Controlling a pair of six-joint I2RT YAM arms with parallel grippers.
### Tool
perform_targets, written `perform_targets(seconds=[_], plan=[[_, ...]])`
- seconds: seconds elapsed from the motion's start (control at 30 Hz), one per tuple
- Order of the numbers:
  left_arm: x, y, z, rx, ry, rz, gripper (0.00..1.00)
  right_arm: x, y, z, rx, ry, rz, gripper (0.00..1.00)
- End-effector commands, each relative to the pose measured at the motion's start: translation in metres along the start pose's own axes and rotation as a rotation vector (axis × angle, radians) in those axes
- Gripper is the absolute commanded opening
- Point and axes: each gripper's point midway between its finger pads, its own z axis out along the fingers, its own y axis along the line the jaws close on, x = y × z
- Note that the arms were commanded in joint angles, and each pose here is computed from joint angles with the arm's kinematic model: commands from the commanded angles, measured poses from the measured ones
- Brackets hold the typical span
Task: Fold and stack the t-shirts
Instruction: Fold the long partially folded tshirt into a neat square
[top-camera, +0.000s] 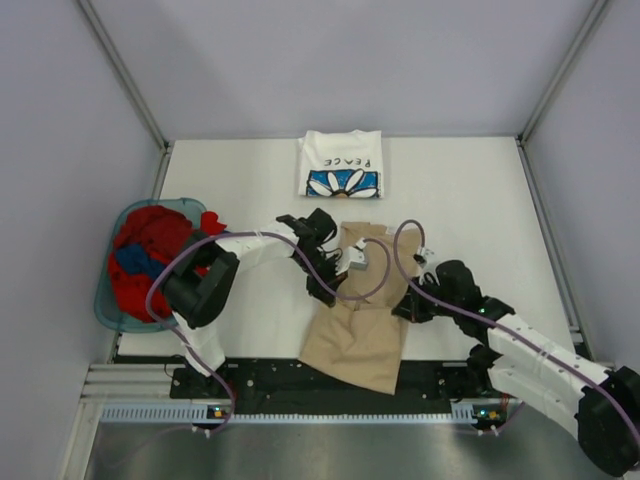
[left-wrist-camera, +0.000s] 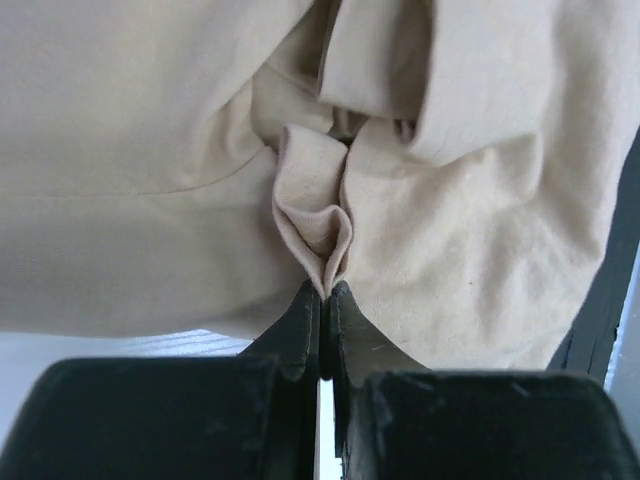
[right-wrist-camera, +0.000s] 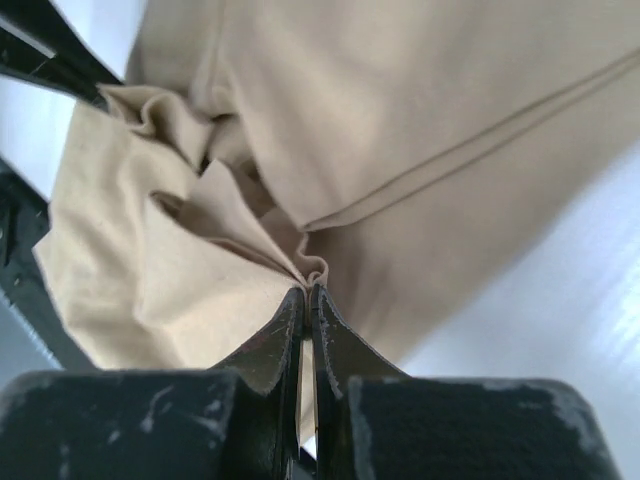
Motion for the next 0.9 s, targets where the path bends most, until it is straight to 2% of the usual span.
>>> perform_targets(seconds=[0.0,0.17,0.3,0.43,0.6,0.73,0.87], plan=[[0.003,0.015,0.004,-0.045,0.016,-0.044,0.03,-0.028,-0.026,0.001,0.113,-0.127,0.003,0.0],[0.01,0.028,0.003,-0.121,0.046,-0.067,0.01,-0.028,-0.038,0.001,0.164,-0.128,0.032,0.0],[0.01,0.035,0.001,-0.175,0.045,-0.089,0.0,-0.021,-0.043,0.003,0.197,-0.072,0.062,0.0],[-0.005,0.038,-0.015,-0.265,-0.032,-0.059,0.01,-0.02,-0.051,0.002,0.247,-0.051,0.081,0.02],[-0.025,0.027,-0.031,-0.291,-0.157,0.017,0.05,-0.023,-0.044,0.004,0.204,-0.052,0.046,0.02],[-0.016,0.031,-0.026,-0.301,-0.13,0.001,0.01,-0.025,-0.044,0.003,0.205,-0.059,0.036,0.01],[-0.017,0.042,-0.022,-0.316,-0.112,-0.032,0.0,-0.028,-0.045,0.003,0.214,-0.068,0.023,0.02]])
